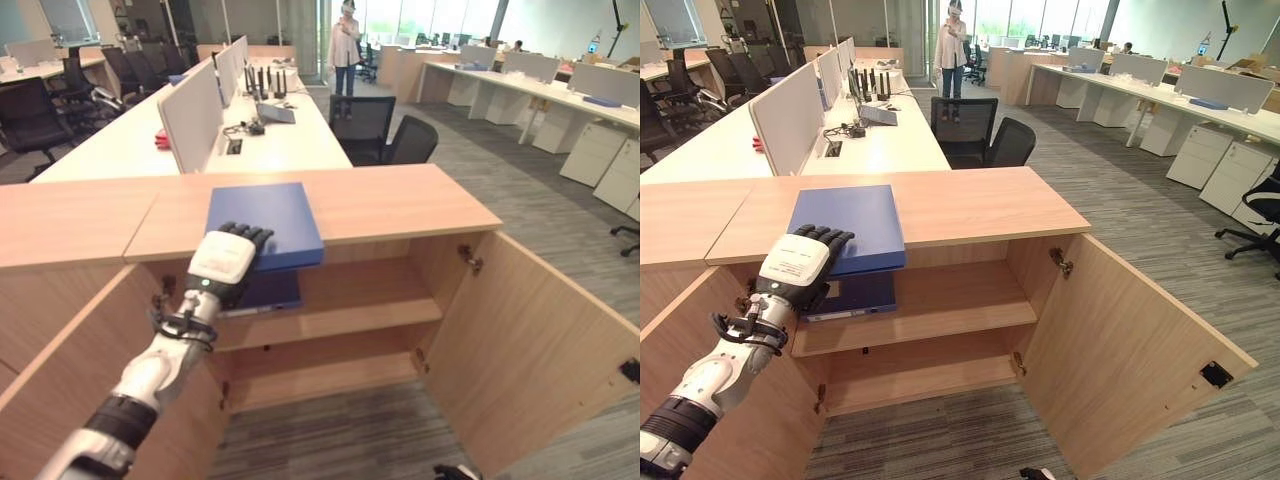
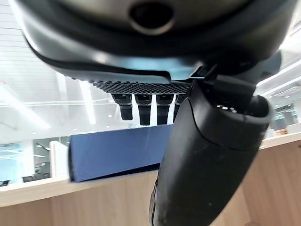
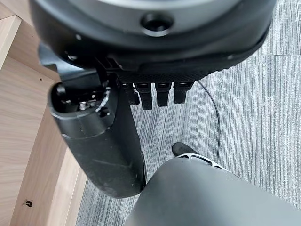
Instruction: Put the empty folder in the office cabinet
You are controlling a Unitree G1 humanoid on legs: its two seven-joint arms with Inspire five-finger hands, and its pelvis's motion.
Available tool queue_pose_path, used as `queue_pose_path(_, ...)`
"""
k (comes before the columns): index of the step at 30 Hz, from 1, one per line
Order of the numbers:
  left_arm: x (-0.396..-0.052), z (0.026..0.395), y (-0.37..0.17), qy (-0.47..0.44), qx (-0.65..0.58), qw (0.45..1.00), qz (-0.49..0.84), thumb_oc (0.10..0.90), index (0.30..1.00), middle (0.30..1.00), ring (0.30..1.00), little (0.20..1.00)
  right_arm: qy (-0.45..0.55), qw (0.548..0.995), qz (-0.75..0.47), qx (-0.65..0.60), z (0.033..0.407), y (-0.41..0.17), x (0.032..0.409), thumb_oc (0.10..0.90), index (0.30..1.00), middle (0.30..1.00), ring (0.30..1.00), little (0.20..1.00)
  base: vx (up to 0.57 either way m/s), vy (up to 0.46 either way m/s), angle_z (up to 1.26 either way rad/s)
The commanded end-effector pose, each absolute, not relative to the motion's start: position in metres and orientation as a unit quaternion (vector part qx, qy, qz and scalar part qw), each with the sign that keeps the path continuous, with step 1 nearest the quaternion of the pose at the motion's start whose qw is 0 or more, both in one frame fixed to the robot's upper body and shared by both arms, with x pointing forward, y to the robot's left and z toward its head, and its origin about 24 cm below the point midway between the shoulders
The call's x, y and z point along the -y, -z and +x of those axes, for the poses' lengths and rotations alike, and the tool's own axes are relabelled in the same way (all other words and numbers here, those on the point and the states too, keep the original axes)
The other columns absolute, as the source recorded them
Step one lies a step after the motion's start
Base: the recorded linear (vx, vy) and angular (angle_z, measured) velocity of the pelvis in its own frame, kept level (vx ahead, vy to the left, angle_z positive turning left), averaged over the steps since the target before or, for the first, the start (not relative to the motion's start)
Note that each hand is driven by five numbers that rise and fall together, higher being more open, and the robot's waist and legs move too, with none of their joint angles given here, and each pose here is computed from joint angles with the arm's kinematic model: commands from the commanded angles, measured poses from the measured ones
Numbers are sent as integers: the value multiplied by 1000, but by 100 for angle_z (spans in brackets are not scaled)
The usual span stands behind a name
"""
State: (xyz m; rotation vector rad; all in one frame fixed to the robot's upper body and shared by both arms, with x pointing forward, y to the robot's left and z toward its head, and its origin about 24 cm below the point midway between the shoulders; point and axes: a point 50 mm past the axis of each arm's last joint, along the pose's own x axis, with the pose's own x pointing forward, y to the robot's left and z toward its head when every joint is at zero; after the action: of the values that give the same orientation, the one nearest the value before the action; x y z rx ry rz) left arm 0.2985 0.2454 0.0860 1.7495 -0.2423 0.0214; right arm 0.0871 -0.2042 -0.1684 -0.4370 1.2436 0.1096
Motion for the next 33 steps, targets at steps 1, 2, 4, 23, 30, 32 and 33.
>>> queue_pose_path(1, -238, 334, -168, -139, 217, 609, 750, 800, 900, 900, 900, 900, -82, 764, -270, -580, 85, 167, 217, 800, 900, 900, 900, 900, 0, 0, 0)
queue_pose_path(2, -239, 335, -169, -141, 215, 609, 750, 800, 900, 900, 900, 900, -82, 764, -270, -580, 86, 167, 217, 800, 900, 900, 900, 900, 0, 0, 0)
queue_pose_path(4, -239, 337, -168, -142, 211, 610, 750, 800, 900, 900, 900, 900, -83, 765, -272, -578, 87, 167, 217, 800, 900, 900, 900, 900, 0, 0, 0)
queue_pose_path(23, -249, 350, -176, -164, 191, 611, 750, 400, 300, 300, 300, 300, -72, 760, -278, -582, 85, 166, 223, 800, 900, 900, 900, 900, -3, -1, -3)
queue_pose_path(30, -255, 348, -170, -161, 180, 617, 749, 400, 300, 300, 300, 300, -71, 760, -279, -583, 85, 166, 224, 800, 900, 900, 900, 900, 0, 0, 0)
queue_pose_path(32, -257, 348, -171, -162, 181, 618, 748, 400, 300, 300, 300, 300, -70, 759, -280, -583, 84, 166, 224, 800, 900, 900, 900, 900, 0, 0, 0)
queue_pose_path(33, -257, 347, -170, -162, 181, 619, 747, 400, 300, 300, 300, 300, -70, 759, -281, -583, 84, 166, 225, 800, 900, 900, 900, 900, 0, 0, 0)
